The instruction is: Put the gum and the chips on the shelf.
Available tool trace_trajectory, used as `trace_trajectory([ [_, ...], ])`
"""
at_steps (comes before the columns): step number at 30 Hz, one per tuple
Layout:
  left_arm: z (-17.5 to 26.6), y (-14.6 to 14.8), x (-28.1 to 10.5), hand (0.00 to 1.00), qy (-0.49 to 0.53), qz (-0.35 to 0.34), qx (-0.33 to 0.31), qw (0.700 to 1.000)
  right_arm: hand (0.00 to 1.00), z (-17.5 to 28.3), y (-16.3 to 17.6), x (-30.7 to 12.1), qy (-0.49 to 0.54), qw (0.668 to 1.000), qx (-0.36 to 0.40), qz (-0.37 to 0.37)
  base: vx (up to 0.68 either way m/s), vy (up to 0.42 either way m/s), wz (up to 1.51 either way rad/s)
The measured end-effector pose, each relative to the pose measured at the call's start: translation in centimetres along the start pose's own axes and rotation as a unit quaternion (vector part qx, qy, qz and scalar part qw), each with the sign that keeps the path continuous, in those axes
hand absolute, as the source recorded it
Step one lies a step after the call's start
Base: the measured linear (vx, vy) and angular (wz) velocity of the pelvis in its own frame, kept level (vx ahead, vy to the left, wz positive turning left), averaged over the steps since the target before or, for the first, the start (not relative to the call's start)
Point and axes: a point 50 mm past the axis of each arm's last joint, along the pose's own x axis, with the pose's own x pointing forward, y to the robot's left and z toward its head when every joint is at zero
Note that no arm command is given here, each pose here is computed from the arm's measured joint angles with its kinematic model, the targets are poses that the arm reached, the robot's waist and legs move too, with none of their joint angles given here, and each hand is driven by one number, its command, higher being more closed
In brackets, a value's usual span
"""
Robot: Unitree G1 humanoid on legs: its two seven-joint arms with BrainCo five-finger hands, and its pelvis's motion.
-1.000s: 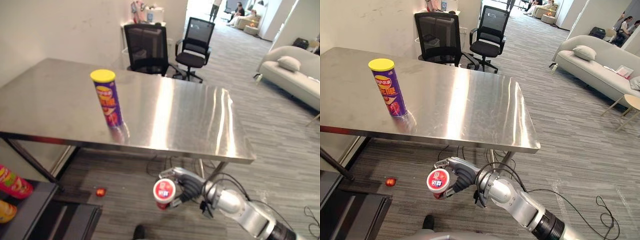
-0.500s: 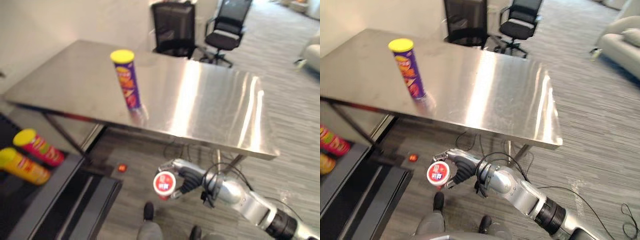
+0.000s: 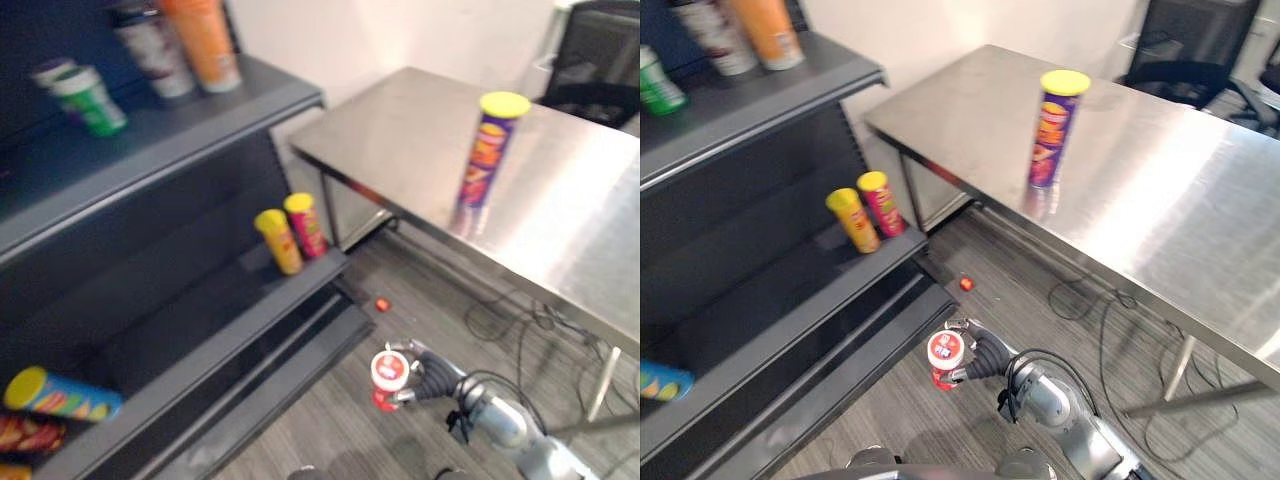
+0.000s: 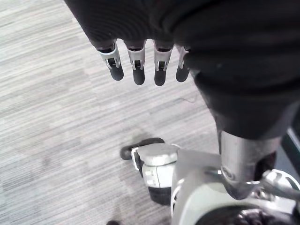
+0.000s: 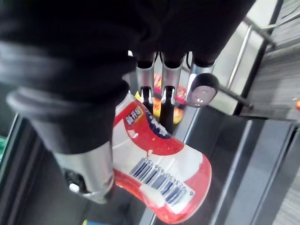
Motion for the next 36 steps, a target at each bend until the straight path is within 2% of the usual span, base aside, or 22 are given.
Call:
trace_trajectory([
  [5,0.1,-0.6,-0.1,0.00,-0.009,0.005,-0.010,1.000,1.00,0.1,0.5,0.0,0.001,1.000,-0.002,-0.013,-0.08,0.201,0.36],
  [8,1.0,0.1,0.1,0.00,-0.028,0.023,-0.030,0.999,1.00,0.4,0.5,0.6,-0.011,0.999,-0.012,-0.029,-0.14,0.067,-0.12],
  [14,0.9,0.1,0.1,0.00,-0.029,0.024,-0.004,0.999,1.00,0.9,0.9,2.2,-0.017,0.997,0.005,-0.073,-0.10,0.022,-0.63],
  [20,3.4,1.5,0.4,0.00,-0.058,0.047,-0.009,0.997,1.00,-0.9,3.1,-0.1,0.040,0.993,0.077,-0.077,0.00,-0.004,0.34],
  [24,5.2,2.1,0.5,0.00,-0.080,0.050,0.023,0.995,1.00,-3.3,2.9,-3.8,0.117,0.973,0.137,-0.141,0.06,-0.078,1.50],
  [27,7.8,3.1,0.6,0.00,-0.106,0.061,0.031,0.992,1.00,-3.4,2.3,-4.8,0.122,0.960,0.169,-0.186,0.08,-0.158,1.66],
  [28,7.5,2.5,0.8,0.00,-0.091,0.053,0.030,0.994,1.00,-3.2,1.1,-5.3,0.112,0.956,0.169,-0.211,0.01,-0.177,1.47],
  [32,6.9,0.2,0.8,0.00,-0.086,0.018,0.070,0.994,1.00,-4.0,1.1,-7.3,0.146,0.943,0.189,-0.232,0.08,-0.151,1.28],
  [36,6.4,0.3,0.8,0.00,-0.081,0.019,0.085,0.993,1.00,-3.6,0.6,-6.3,0.119,0.946,0.203,-0.223,0.16,-0.240,0.49],
])
